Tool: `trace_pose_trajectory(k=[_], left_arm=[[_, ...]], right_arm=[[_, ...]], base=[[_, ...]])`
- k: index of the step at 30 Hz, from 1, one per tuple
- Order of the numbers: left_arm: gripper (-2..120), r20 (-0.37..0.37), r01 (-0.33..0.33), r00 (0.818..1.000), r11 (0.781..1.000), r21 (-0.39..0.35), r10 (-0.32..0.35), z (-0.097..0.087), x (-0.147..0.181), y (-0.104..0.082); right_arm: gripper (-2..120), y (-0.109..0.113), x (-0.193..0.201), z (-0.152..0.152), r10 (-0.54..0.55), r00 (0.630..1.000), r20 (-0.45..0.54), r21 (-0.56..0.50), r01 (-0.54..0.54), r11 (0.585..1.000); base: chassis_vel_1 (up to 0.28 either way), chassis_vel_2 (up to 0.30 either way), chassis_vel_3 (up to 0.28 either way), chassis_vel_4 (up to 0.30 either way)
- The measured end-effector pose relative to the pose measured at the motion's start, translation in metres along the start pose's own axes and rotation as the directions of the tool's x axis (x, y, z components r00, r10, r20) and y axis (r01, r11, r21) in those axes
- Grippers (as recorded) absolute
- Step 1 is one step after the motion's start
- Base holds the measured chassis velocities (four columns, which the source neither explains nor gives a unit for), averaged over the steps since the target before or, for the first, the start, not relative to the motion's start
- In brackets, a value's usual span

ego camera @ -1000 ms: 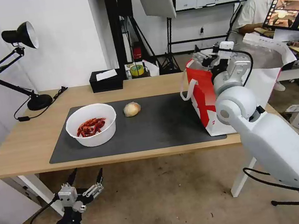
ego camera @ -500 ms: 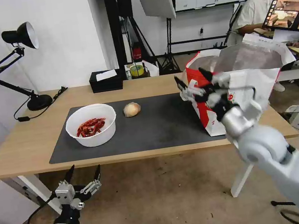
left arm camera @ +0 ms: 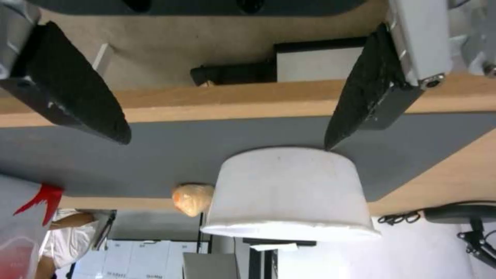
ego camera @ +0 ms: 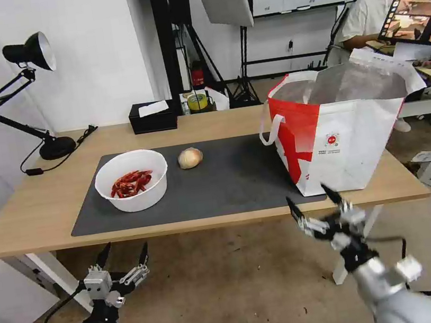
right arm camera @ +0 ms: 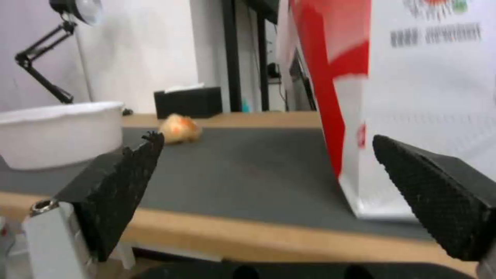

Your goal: Pick up the trash from the table and place it into the takeout bag.

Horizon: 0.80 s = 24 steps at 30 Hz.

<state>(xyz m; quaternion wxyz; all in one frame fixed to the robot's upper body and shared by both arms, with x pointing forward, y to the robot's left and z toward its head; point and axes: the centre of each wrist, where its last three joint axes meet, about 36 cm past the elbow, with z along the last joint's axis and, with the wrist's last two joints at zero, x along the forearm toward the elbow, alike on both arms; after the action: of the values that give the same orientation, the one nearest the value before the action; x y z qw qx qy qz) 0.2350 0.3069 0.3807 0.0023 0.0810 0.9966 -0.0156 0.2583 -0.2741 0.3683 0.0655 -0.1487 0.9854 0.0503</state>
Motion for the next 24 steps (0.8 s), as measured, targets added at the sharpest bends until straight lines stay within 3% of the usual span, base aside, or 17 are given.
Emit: trace_pose_trajectory(k=[6,15,19,24], left_arm=[[100,-0.003,-0.002,1.000,1.000,0.000,0.002,0.003,0.001,-0.003],[100,-0.009,0.002,1.000,1.000,0.003,-0.002,0.008,0.003,-0.003],[100,-0.009,0.005,1.000,1.000,0.006,-0.005,0.009,0.003,-0.004],[100,-0.005,0.004,1.000,1.000,0.003,-0.004,0.008,0.001,-0.004]], right_arm=[[100,0.008,0.017,0.030,0.022,0.999,-0.034,-0.017,-0.023,1.000],[100,0.009,0.013,0.034,0.014,0.999,-0.033,-0.020,-0.015,1.000],[100,0.012,0.004,0.033,-0.005,0.999,-0.032,-0.026,0.004,1.000],[100,0.021,-0.037,0.024,-0.088,0.996,-0.025,-0.017,0.087,0.996]], base=[[0.000,0.000,0.000,0.000],[0.000,0.000,0.000,0.000],[0.000,0.000,0.000,0.000],[0.000,0.000,0.000,0.000]])
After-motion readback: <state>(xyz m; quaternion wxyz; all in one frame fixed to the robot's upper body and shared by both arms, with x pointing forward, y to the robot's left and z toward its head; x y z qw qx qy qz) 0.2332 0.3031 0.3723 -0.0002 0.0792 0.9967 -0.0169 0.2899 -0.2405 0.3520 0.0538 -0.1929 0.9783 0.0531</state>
